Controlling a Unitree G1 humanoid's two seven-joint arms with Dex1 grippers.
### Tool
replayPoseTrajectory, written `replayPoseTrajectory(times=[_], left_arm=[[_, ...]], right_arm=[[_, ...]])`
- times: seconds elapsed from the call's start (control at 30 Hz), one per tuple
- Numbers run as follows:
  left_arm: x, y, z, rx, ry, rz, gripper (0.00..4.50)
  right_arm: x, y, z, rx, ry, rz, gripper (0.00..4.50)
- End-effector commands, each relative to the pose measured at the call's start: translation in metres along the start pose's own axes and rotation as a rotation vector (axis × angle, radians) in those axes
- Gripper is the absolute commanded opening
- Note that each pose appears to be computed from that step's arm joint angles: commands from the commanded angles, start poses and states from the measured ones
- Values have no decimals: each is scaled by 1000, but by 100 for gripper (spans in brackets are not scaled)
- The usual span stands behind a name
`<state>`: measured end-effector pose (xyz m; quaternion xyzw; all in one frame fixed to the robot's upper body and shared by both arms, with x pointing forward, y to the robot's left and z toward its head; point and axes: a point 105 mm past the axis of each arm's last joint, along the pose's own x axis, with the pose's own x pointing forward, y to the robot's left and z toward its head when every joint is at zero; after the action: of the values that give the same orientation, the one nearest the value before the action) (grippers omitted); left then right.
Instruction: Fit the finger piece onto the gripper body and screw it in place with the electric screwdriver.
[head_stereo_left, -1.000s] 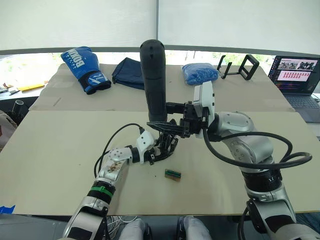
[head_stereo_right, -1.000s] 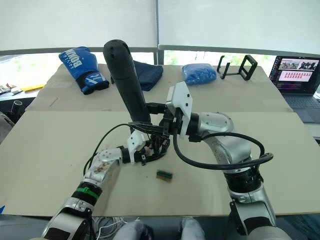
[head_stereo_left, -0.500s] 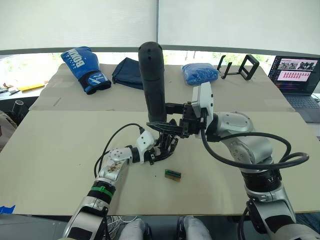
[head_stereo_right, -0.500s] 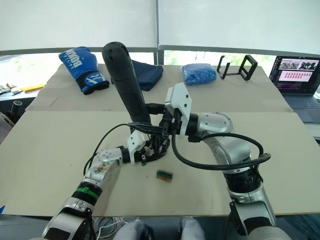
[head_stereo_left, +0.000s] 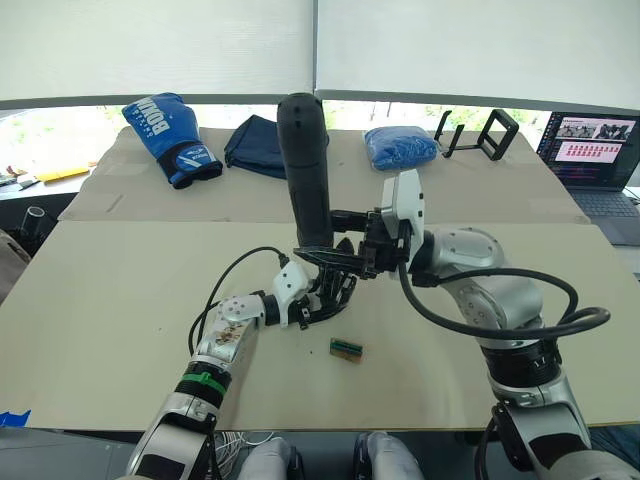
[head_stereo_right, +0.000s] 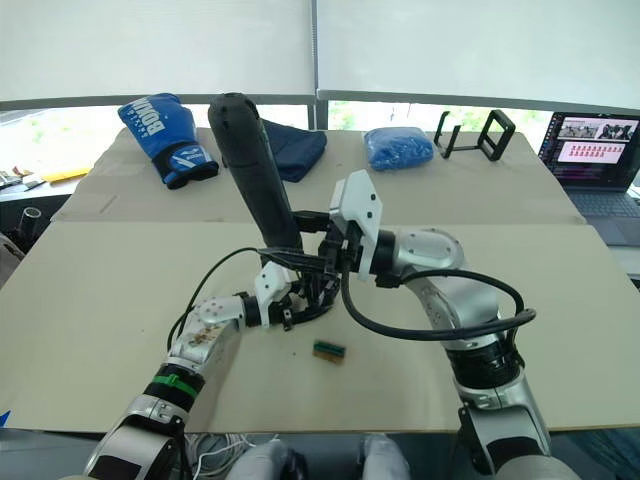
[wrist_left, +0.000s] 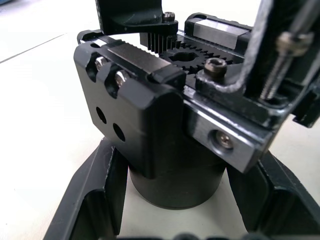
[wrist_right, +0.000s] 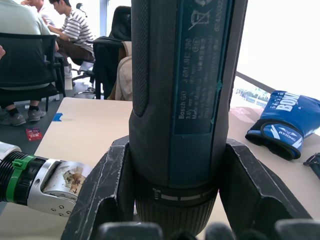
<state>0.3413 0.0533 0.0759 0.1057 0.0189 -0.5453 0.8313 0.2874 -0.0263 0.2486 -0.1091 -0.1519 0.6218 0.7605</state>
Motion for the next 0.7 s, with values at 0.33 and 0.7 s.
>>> replayPoseTrajectory(times=[0.33, 0.7], left_arm=[[2, -8, -12, -37, 35, -27, 231], [1, -9, -12, -38, 36, -25, 231]], right_arm=[[3, 5, 14, -35, -31, 23, 193], [4, 8, 14, -18, -25, 49, 193]])
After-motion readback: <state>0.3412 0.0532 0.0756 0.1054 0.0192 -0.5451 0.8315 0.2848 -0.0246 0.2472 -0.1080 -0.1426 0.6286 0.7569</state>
